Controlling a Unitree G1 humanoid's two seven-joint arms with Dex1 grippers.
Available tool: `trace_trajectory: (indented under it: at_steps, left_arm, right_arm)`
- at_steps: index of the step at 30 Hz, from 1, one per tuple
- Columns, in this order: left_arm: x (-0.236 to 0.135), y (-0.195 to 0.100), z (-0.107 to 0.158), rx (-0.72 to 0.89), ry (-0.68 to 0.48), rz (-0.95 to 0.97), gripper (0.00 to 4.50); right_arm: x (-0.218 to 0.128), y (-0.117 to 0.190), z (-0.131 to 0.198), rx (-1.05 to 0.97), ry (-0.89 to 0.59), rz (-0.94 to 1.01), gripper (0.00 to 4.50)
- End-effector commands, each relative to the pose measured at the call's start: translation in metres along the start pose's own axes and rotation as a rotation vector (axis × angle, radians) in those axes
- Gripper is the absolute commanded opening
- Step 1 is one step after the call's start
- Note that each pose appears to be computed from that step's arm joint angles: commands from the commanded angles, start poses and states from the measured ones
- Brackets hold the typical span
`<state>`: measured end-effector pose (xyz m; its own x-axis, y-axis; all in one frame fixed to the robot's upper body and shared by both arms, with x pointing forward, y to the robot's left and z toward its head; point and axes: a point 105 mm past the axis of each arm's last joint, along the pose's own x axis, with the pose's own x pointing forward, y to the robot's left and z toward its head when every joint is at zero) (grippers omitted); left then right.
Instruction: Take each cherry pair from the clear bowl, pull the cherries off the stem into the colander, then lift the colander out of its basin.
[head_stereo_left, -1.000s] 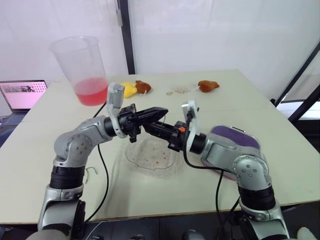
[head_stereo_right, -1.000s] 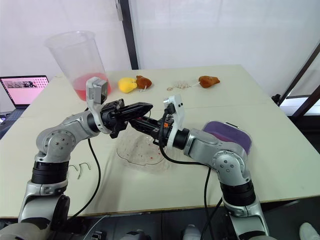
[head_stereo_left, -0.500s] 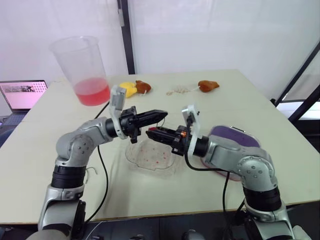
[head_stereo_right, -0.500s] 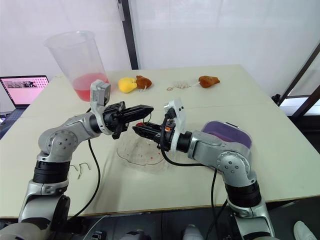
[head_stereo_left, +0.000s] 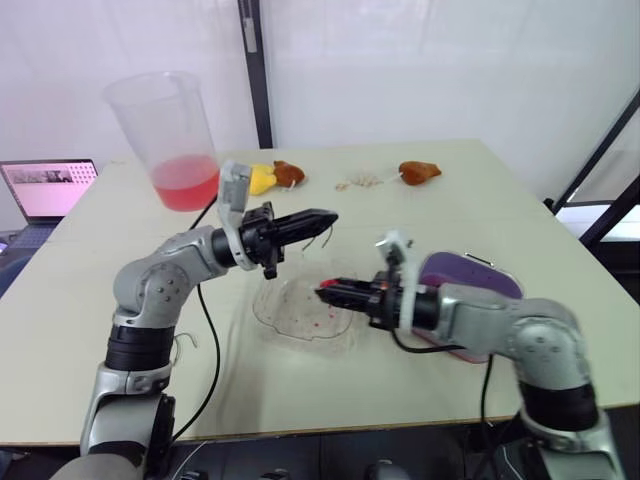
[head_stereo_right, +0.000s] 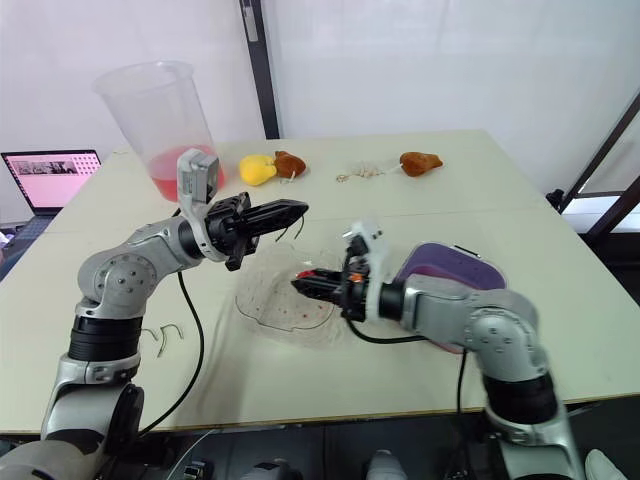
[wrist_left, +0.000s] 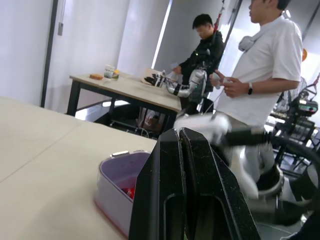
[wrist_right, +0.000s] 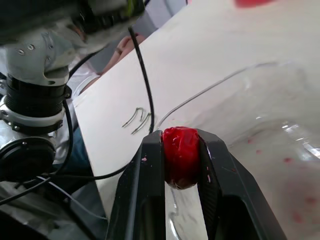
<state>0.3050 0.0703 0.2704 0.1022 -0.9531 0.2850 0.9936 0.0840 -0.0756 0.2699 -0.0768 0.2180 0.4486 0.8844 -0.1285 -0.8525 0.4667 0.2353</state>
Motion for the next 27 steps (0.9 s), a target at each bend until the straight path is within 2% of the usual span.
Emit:
trace_trajectory:
  at_steps: [1, 4, 7, 11, 13, 15, 18, 23, 24, 27]
  left_arm:
    - [-0.009, -0.001, 0.013, 0.058, -0.022, 0.021, 0.0]
    - [-0.018, 0.002, 0.011, 0.061, -0.01, 0.054, 0.0]
    - [-0.03, 0.005, 0.007, 0.067, 0.004, 0.096, 0.0]
    - [-0.042, 0.009, 0.002, 0.079, 0.033, 0.14, 0.0]
    - [-0.05, 0.008, -0.008, 0.105, 0.108, 0.153, 0.0]
    - [-0.055, 0.009, -0.006, 0.115, 0.114, 0.174, 0.0]
    - [-0.059, 0.01, -0.001, 0.129, 0.111, 0.192, 0.0]
    - [-0.07, 0.011, -0.001, 0.135, 0.125, 0.229, 0.0]
    - [-0.072, 0.011, -0.002, 0.134, 0.131, 0.237, 0.0]
    - [-0.081, 0.011, -0.004, 0.127, 0.154, 0.274, 0.0]
  right_arm:
    - [-0.043, -0.011, 0.027, -0.165, 0.021, -0.107, 0.68]
    - [-0.086, -0.046, 0.019, -0.262, 0.221, -0.318, 0.68]
    - [-0.122, -0.08, 0.012, -0.318, 0.355, -0.475, 0.68]
    - [-0.132, -0.099, -0.002, -0.306, 0.363, -0.482, 0.68]
    - [-0.127, -0.101, -0.009, -0.276, 0.343, -0.452, 0.68]
    - [-0.123, -0.104, -0.018, -0.253, 0.347, -0.435, 0.68]
    - [-0.119, -0.105, -0.023, -0.204, 0.312, -0.409, 1.67]
    - [-0.117, -0.102, -0.019, -0.191, 0.288, -0.385, 4.1]
    - [-0.118, -0.1, -0.015, -0.198, 0.282, -0.376, 4.41]
    - [-0.113, -0.087, 0.004, -0.24, 0.206, -0.314, 4.41]
